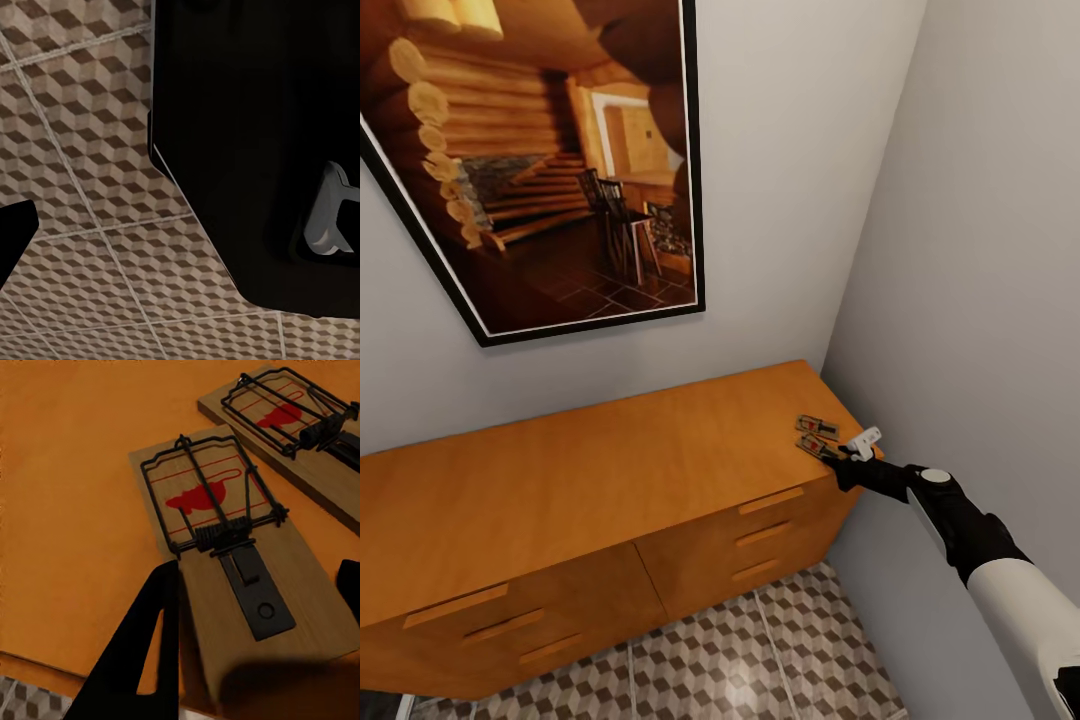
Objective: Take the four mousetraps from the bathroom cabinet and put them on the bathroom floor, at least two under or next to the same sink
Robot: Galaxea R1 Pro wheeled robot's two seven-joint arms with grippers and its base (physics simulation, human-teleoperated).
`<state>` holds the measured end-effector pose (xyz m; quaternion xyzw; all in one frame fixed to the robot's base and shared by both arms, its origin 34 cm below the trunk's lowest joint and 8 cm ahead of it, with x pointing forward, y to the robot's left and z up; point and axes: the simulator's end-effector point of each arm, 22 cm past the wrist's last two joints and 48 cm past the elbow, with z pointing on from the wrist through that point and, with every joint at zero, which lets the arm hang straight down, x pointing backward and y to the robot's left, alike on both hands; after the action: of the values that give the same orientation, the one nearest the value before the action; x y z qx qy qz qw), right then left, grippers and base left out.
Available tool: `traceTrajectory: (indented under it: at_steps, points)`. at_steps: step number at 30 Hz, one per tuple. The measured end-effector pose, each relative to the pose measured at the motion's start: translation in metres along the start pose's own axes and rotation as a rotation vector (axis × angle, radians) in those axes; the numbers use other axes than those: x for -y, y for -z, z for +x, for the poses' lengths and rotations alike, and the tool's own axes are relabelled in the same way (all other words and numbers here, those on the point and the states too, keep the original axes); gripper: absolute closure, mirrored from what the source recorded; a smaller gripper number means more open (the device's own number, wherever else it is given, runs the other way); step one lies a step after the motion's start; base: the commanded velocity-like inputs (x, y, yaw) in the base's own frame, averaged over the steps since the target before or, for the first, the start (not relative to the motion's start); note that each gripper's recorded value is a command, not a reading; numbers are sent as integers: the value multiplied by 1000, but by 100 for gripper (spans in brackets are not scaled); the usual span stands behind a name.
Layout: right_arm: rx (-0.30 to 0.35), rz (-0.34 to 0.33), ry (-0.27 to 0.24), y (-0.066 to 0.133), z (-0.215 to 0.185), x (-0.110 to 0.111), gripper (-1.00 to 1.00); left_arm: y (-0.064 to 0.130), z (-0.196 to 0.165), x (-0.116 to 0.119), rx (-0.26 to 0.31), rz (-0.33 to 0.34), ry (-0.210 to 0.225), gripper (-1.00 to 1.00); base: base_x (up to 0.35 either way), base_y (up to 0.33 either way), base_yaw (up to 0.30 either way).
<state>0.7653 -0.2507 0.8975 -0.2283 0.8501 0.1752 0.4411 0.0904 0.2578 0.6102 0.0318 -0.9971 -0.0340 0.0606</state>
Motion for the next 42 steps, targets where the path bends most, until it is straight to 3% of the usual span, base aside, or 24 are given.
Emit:
traceTrajectory:
  at_steps: [15, 23, 36, 42]
  points:
    - [-7, 6, 12, 0, -4, 1, 100, 0, 0, 0, -1, 0, 0, -100, 0, 0, 0]
    - [-21, -4, -7, -2, -10, -6, 100, 0, 0, 1, 0, 1, -1, -100, 0, 0, 0]
    - [8, -17, 23, 12, -88, -31, 100, 0, -2, 0, 5, 1, 0, -100, 0, 0, 0]
    - [16, -15, 35, 36, -135, -51, 100, 0, -3, 1, 10, 1, 0, -100, 0, 0, 0]
